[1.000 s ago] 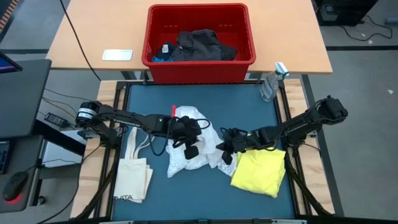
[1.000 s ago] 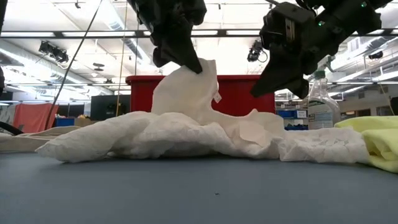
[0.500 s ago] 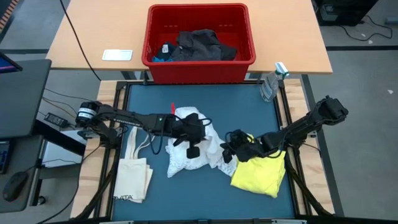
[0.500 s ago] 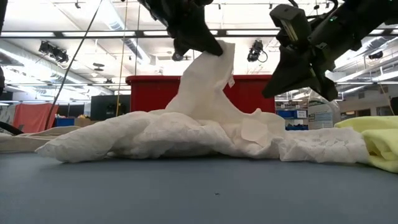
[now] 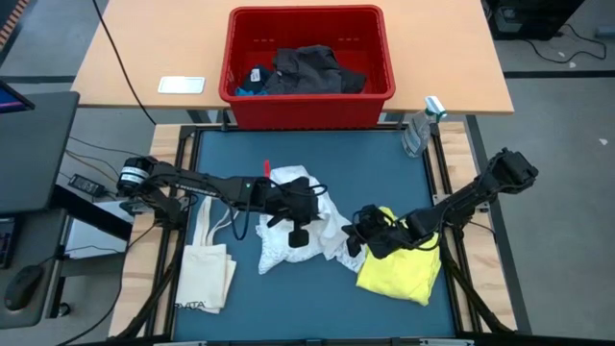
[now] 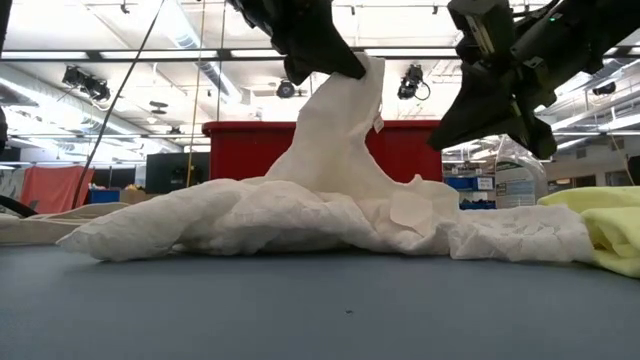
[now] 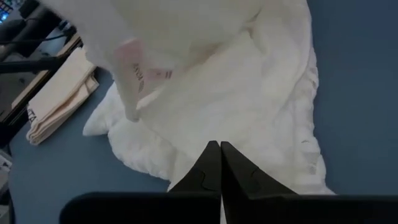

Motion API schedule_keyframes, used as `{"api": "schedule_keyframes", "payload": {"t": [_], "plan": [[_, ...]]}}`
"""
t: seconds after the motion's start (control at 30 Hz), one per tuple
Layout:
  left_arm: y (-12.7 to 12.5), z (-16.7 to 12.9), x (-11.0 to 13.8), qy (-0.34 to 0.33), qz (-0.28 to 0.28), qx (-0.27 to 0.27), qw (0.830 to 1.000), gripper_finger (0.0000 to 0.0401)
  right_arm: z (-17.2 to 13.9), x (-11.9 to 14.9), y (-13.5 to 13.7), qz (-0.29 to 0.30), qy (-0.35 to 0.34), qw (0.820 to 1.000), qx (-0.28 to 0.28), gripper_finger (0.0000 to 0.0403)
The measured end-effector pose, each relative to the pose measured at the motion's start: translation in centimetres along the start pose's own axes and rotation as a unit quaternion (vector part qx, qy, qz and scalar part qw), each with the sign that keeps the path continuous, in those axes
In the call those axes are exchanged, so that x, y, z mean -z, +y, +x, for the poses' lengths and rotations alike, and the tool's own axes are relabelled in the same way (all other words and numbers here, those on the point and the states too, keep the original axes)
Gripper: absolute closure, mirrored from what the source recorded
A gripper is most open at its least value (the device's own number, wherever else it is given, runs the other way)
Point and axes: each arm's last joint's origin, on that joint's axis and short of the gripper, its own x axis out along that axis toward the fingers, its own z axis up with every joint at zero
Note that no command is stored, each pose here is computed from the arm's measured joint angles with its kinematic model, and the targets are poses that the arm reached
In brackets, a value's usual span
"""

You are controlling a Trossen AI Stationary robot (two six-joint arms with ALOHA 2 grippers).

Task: Fold laundry
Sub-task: Fold the white cloth

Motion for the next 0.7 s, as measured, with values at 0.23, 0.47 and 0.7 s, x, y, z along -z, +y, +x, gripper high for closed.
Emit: {"api": "schedule_keyframes", "payload": {"t": [0.23,0.47,0.7], "plan": [[0.1,-0.5,0.0,0.007,-0.021,-0.001,1.000,0.0397,-0.8,0.2,1.6,-0.032,0.030,0.998,-0.040,0.0402],[-0.2,-6.0,-3.4,0.035,-0.046,-0.038,0.998,0.0397,-3.0,-2.5,5.4,-0.177,0.079,0.979,-0.064,0.0402],[-1.2,-10.7,-6.5,0.043,-0.071,-0.067,0.994,0.0397,-4.2,-3.6,4.2,-0.192,0.126,0.972,0.054,0.0361]]}}
